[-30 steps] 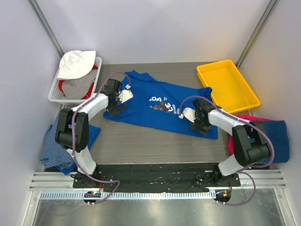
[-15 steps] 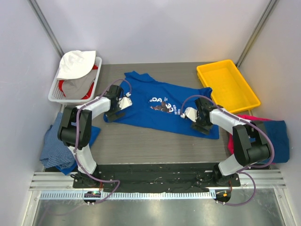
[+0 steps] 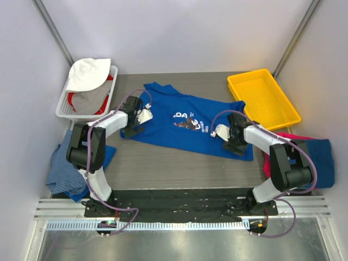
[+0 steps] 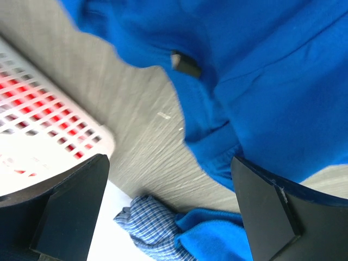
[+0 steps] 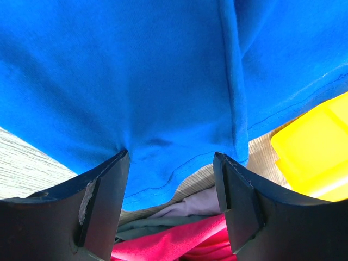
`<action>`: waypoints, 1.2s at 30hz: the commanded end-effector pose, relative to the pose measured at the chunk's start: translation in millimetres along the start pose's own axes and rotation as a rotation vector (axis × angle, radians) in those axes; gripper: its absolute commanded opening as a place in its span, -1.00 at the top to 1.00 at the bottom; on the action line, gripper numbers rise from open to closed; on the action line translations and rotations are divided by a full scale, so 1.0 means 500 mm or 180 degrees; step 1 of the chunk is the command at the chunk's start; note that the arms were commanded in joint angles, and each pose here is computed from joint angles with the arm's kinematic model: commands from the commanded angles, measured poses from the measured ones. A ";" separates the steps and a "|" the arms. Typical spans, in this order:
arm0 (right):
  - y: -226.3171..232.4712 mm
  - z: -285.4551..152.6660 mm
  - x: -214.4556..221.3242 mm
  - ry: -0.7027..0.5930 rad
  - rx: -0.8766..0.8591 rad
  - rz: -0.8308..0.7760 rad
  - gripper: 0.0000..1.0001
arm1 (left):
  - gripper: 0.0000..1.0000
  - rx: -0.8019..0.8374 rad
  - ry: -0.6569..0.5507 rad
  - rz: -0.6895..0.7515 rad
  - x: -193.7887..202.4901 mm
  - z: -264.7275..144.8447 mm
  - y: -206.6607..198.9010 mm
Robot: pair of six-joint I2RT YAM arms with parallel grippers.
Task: Fold and stack the t-shirts
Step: Fold the flattened tshirt in 1/3 of the way
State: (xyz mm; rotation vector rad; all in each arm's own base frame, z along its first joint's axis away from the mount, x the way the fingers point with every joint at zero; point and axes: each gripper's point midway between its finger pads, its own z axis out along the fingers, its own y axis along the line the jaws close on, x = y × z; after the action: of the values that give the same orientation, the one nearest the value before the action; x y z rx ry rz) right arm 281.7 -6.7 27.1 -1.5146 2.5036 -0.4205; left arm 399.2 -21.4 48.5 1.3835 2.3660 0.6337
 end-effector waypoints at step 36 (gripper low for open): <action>-0.159 -0.069 -0.145 -0.0829 0.0595 0.1086 -0.80 | -0.99 0.0348 -0.1221 -0.0652 -0.217 -0.094 0.036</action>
State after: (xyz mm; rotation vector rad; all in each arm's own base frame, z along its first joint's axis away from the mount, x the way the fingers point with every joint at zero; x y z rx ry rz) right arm 342.4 26.2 82.4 -1.0981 2.4085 -0.3303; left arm 425.7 -93.8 107.1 1.1791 2.2516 0.2248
